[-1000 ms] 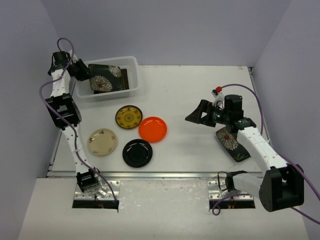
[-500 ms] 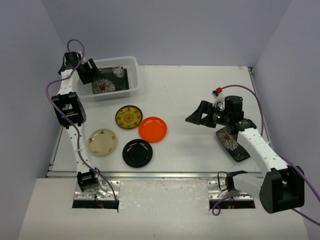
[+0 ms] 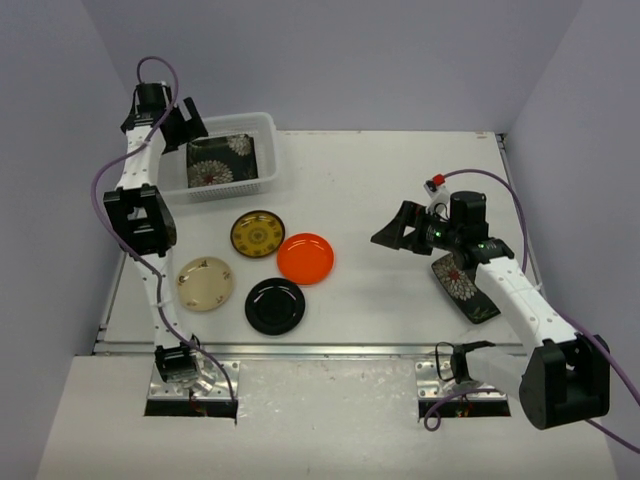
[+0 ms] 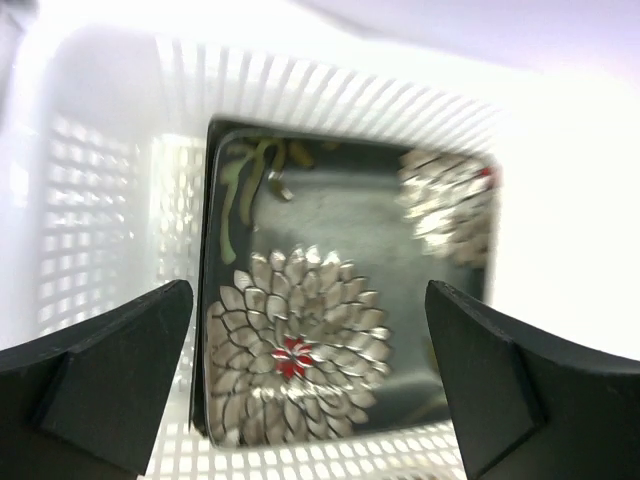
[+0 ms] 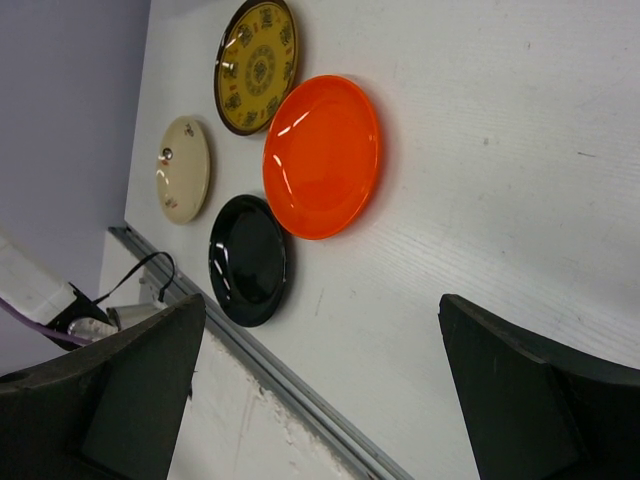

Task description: Place the plates into the plastic bin on the countertop

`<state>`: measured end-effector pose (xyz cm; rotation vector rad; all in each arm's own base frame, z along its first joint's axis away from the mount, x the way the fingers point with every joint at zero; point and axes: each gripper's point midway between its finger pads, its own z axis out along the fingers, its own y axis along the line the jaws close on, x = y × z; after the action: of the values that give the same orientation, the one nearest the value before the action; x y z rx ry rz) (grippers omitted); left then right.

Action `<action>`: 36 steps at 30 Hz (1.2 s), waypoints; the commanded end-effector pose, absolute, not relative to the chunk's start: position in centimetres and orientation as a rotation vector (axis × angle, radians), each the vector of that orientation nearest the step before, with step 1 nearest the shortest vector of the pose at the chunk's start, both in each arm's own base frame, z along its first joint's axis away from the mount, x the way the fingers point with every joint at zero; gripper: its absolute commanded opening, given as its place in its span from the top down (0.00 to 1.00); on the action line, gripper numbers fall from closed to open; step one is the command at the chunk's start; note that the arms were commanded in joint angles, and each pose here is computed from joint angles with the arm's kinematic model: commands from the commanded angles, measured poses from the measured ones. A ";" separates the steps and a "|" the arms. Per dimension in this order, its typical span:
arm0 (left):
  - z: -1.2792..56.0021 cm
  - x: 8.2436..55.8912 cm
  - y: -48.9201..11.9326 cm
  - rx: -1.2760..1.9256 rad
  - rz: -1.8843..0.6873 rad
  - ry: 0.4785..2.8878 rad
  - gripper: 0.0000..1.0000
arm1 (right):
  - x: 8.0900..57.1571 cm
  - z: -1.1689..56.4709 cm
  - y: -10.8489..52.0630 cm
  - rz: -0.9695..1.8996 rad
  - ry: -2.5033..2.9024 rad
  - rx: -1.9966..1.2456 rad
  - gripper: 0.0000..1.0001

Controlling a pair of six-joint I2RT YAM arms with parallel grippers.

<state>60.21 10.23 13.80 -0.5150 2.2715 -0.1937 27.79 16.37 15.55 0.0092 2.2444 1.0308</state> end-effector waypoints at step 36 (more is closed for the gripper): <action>4.0 32.2 -57.3 0.682 -1.414 2.298 0.01 | 16.3 29.2 6.3 0.466 1.904 0.104 0.01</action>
<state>32.94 -54.93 5.03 0.6712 2.2671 -1.3898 16.68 6.63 30.47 0.1059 1.8612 0.4982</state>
